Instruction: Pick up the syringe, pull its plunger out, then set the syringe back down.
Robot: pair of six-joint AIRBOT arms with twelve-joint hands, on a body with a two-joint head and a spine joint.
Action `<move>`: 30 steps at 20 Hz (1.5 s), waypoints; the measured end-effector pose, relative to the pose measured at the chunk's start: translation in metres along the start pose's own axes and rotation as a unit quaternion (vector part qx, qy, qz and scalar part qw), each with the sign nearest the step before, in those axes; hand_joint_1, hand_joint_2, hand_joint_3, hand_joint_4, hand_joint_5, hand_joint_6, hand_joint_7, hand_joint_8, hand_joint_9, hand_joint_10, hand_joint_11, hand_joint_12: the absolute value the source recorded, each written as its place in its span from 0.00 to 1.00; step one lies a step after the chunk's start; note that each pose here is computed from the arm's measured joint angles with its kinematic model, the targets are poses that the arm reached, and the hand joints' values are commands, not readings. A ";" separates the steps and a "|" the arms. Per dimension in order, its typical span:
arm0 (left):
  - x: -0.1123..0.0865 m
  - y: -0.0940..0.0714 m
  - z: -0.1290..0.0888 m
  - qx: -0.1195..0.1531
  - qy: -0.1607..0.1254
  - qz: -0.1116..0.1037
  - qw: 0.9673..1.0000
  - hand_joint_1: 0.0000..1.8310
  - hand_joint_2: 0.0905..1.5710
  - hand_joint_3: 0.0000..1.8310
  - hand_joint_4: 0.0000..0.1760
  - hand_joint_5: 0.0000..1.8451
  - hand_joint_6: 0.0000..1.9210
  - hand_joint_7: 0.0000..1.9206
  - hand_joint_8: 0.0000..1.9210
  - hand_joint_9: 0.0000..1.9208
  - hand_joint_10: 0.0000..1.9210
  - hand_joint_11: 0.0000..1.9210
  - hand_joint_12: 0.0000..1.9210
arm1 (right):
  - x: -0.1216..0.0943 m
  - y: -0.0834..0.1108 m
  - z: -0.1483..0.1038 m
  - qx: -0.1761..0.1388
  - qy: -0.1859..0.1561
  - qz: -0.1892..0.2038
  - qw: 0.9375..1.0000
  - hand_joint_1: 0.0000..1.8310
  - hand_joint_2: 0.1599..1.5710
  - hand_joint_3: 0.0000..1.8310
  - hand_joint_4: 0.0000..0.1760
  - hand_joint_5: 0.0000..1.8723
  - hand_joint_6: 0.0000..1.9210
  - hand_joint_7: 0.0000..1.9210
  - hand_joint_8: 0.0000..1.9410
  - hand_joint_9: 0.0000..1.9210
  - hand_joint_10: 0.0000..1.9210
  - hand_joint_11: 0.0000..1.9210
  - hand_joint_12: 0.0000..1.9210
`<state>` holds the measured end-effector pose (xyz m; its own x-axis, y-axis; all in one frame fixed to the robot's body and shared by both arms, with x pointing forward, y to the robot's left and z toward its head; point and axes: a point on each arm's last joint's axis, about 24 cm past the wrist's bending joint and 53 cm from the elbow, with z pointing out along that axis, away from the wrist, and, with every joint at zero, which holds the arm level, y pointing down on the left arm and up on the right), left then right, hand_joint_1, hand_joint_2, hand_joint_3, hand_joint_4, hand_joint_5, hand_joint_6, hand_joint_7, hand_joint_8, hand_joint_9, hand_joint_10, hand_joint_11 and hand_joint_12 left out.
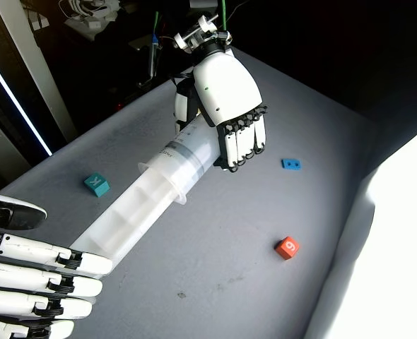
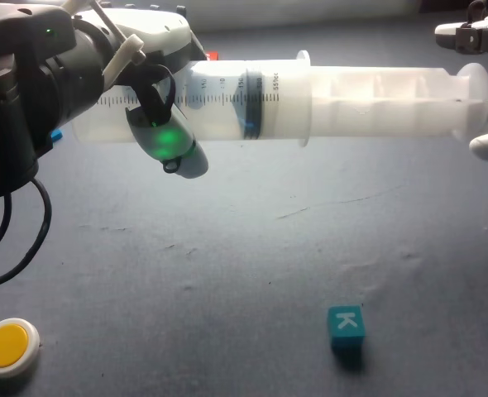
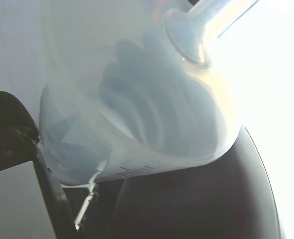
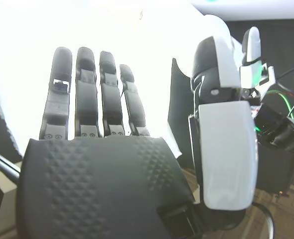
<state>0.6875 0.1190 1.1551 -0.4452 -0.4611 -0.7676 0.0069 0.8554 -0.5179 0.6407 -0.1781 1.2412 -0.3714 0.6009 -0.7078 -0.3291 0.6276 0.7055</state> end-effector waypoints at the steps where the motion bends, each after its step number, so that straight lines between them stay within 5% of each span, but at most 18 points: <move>1: -0.001 0.002 0.001 -0.001 -0.001 -0.001 1.000 0.61 0.80 0.00 0.12 0.37 0.77 0.37 0.73 0.34 0.65 0.24 0.83 | 0.000 0.000 0.000 0.000 0.000 -0.001 1.000 0.43 0.64 0.00 0.00 0.08 0.00 0.12 0.00 0.13 0.00 0.00 0.38; 10: 0.011 0.031 0.005 -0.011 0.006 0.009 1.000 0.61 0.81 0.00 0.09 0.35 0.80 0.36 0.74 0.33 0.64 0.23 0.83 | 0.001 0.001 0.000 -0.002 0.002 -0.004 1.000 0.36 0.56 0.00 0.00 0.00 0.00 0.04 0.00 0.03 0.00 0.00 0.14; 30: 0.057 0.095 0.004 -0.025 0.016 -0.008 1.000 0.61 0.80 0.00 0.10 0.36 0.77 0.38 0.73 0.33 0.65 0.22 0.85 | 0.003 0.006 0.000 -0.013 0.006 -0.009 1.000 0.40 0.62 0.00 0.00 0.02 0.00 0.07 0.00 0.07 0.00 0.00 0.23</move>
<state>0.6658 0.1732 1.0604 -0.4729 -0.4673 -0.7470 -0.0440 0.8593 -0.5096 0.6375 -0.1722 1.2431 -0.3753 0.5830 -0.7206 -0.3586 0.6256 0.6928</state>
